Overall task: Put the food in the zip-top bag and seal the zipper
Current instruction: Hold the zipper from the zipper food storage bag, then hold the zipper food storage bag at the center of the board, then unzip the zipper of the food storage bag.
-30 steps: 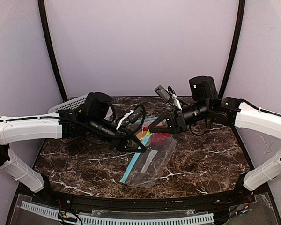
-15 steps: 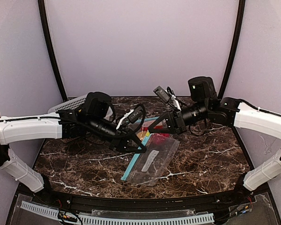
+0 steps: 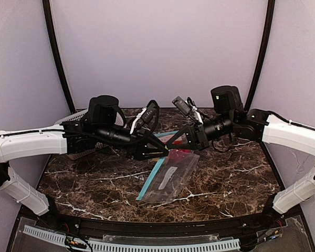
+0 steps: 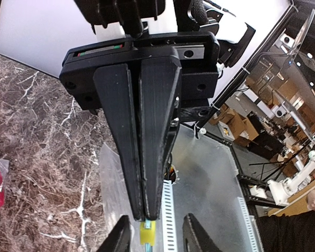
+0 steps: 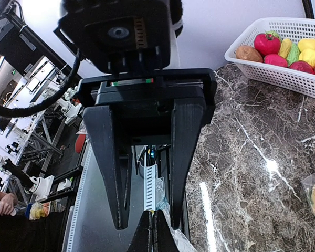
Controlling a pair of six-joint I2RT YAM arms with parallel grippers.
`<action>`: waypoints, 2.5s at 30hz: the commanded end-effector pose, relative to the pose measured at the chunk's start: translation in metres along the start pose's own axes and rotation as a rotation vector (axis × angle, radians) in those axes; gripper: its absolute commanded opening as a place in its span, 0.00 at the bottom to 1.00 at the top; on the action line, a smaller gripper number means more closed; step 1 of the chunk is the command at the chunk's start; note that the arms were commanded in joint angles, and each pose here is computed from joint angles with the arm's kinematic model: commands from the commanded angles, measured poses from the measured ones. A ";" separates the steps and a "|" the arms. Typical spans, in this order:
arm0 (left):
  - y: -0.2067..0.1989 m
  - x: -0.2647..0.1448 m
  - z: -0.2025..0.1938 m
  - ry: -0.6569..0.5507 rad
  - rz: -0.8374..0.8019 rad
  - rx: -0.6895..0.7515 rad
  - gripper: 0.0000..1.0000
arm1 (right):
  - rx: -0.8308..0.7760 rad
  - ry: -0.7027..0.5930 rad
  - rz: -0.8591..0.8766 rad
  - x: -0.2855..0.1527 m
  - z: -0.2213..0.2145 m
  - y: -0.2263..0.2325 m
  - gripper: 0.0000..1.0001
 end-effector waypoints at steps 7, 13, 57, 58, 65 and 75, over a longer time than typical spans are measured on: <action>-0.012 -0.006 0.015 -0.056 -0.026 0.043 0.08 | -0.041 -0.020 0.011 -0.002 0.005 0.009 0.00; -0.009 -0.004 0.010 -0.033 -0.034 0.026 0.01 | -0.067 -0.049 -0.040 -0.007 0.011 0.010 0.00; 0.016 -0.016 -0.047 0.166 0.069 -0.086 0.01 | -0.094 -0.197 -0.442 -0.083 0.025 -0.012 0.00; 0.017 -0.017 -0.048 0.170 0.074 -0.091 0.01 | -0.094 -0.199 -0.448 -0.085 0.025 -0.013 0.00; 0.019 -0.019 -0.053 0.180 0.089 -0.100 0.01 | -0.093 -0.207 -0.477 -0.094 0.025 -0.019 0.00; 0.026 -0.023 -0.061 0.198 0.125 -0.117 0.01 | -0.082 -0.205 -0.504 -0.100 0.022 -0.028 0.00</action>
Point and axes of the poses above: each gripper's point midway between its finger pads, its own x axis out along the fingers, its own y axis along the line the jaws close on, z = x × y, the point moved 7 cm from there along -x, back along the fingers, and after that the axes turned 14 degrees about -x, right-handed, at the moved point
